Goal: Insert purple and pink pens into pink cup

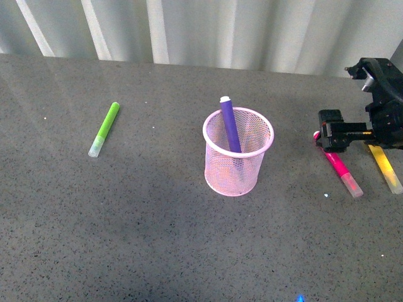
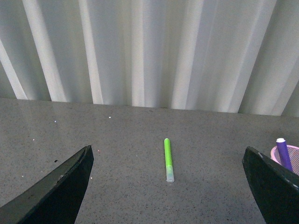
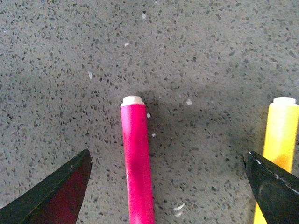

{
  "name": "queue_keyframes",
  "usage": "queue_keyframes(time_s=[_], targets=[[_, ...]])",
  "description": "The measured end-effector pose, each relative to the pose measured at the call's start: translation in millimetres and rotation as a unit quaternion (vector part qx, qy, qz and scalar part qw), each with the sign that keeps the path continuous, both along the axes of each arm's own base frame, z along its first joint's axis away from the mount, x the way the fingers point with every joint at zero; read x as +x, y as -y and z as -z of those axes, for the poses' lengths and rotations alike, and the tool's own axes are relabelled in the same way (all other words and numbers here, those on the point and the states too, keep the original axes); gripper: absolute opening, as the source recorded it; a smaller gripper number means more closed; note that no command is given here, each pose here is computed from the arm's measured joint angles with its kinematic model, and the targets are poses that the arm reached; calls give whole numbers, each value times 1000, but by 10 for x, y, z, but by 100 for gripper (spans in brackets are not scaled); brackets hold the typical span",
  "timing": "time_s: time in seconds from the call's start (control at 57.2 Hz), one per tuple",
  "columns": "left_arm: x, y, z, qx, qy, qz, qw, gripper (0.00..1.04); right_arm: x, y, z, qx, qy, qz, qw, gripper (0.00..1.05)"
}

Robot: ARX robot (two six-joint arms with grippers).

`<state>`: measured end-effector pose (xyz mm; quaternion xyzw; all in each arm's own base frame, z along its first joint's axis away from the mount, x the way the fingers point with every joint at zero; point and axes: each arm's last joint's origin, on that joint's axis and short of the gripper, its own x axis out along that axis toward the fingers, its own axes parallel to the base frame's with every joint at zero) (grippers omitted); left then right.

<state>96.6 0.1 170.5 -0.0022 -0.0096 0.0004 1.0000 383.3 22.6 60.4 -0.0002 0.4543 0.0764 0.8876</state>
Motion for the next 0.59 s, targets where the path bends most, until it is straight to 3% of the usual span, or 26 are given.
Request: queue_keyframes(time_s=[0.56,0.595], targets=[[0,0,0,0,0,0,1000,98,111,-184,122,19,2,-13,1000,98],[0,0,0,0,0,0,1000,98,109,-178,127,19,2,-12,1000,92]])
